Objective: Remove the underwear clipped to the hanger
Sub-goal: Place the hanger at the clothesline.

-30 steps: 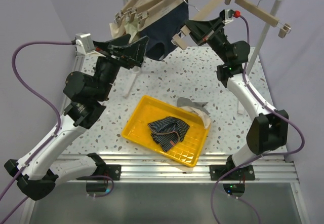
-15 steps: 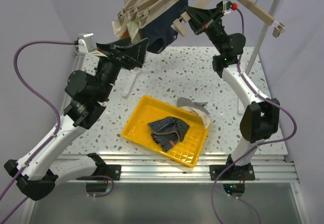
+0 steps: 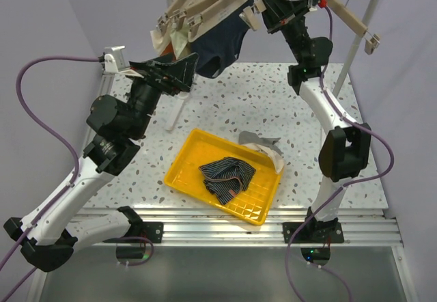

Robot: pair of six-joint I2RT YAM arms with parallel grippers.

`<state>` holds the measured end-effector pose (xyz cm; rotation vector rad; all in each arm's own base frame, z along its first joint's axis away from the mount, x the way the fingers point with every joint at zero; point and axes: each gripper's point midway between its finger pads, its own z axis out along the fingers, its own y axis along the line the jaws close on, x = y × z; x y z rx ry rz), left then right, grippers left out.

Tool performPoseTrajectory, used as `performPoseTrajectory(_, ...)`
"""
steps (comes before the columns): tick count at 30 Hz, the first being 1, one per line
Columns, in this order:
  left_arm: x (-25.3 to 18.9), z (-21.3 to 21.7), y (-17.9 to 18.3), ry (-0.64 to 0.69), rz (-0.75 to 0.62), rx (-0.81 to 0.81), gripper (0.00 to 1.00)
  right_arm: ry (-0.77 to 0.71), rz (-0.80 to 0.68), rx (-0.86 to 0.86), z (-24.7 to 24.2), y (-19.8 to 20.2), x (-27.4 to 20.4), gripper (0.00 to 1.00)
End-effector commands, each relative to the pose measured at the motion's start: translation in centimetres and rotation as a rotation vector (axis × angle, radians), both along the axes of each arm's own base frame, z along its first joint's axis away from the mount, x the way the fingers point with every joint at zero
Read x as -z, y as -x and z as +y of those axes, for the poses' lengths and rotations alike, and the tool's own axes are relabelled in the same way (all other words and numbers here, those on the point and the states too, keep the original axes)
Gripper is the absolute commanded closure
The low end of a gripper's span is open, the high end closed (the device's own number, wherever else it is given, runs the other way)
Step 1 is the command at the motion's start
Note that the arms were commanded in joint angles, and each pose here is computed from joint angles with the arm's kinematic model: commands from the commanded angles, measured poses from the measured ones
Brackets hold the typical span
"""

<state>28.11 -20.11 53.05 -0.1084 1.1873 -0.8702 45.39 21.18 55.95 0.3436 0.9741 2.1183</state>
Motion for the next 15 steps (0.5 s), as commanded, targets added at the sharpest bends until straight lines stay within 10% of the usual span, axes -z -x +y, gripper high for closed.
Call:
performPoseTrajectory(1, 0.2, 0.6, -0.1, 0.010, 0.013, -0.020, 0.00, -0.069, -0.075, 0.010, -1.1, 1.5, -3.0, 1.00)
performPoseTrajectory(15, 0.4, 0.6, 0.0, 0.009, 0.016, -0.016, 0.00, -0.003, 0.042, 0.009, -0.6, 0.4, 1.8, 0.84)
